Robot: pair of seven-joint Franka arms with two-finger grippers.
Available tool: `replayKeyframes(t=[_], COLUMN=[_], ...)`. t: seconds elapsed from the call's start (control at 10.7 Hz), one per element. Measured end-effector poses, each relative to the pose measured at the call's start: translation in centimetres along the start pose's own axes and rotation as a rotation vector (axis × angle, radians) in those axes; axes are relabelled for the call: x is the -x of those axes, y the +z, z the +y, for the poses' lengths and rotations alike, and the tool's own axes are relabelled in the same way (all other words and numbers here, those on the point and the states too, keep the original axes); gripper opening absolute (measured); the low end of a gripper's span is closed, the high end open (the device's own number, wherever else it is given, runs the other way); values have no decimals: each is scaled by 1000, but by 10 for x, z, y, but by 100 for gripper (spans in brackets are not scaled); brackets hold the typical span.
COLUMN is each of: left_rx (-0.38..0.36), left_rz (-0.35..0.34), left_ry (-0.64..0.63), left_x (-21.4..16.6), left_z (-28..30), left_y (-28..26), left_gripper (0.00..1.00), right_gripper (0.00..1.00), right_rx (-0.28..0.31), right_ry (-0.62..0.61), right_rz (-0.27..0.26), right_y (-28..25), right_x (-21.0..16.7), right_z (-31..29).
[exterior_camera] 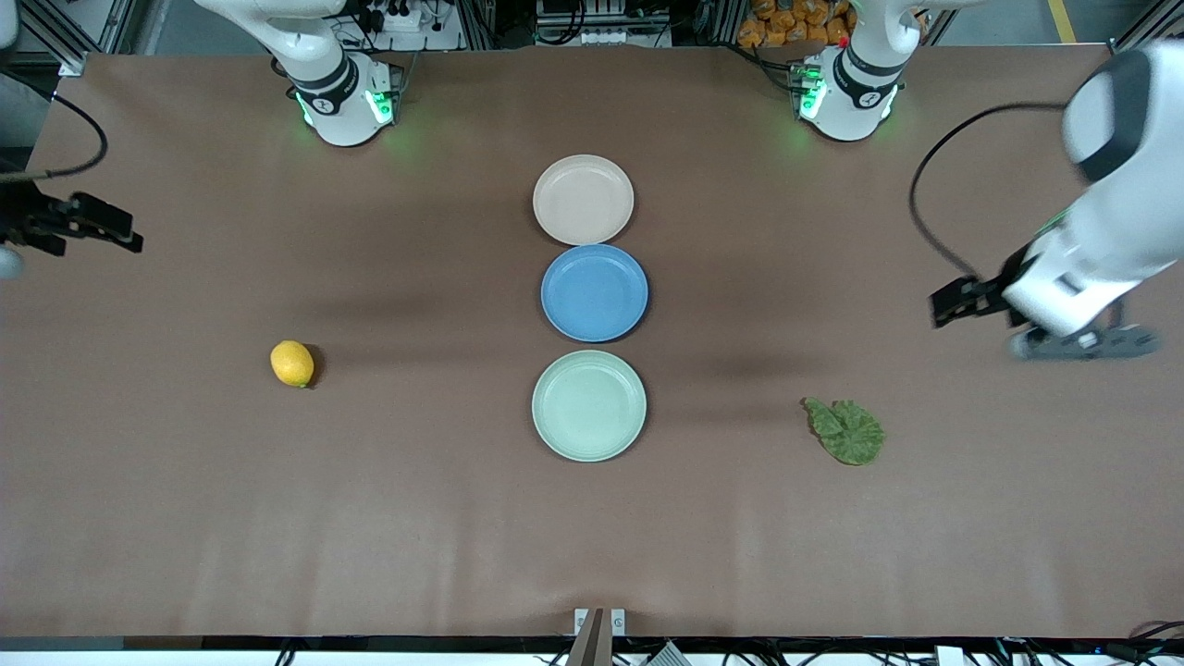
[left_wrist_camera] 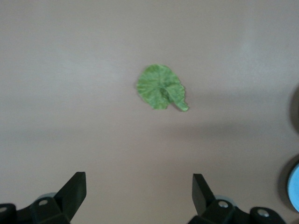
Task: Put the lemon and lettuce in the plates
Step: 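Reach the left gripper to the lettuce while the right gripper reaches the lemon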
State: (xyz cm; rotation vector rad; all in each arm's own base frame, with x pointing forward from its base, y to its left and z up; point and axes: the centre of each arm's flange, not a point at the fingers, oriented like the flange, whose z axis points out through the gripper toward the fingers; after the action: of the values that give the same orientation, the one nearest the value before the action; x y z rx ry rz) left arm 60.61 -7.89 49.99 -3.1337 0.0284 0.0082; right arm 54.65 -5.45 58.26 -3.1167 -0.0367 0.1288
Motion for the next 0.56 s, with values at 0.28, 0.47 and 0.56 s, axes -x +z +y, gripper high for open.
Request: replayKeyframes(t=[0.28,0.47,0.56], left_rx=[6,10,13], left_rz=[1,0,2], left_ry=[36,37,38], left_x=[-27,-42,-48], left_z=[26,27,28], left_y=[83,133,160], left_gripper=[100,100,100], right_gripper=[100,100,100], right_rx=[19,19,20], right_ry=[0,-2,-2], right_rz=[31,18,21], right_y=[48,68,75], right_x=[-16,-26,-31], right_z=[4,4,5])
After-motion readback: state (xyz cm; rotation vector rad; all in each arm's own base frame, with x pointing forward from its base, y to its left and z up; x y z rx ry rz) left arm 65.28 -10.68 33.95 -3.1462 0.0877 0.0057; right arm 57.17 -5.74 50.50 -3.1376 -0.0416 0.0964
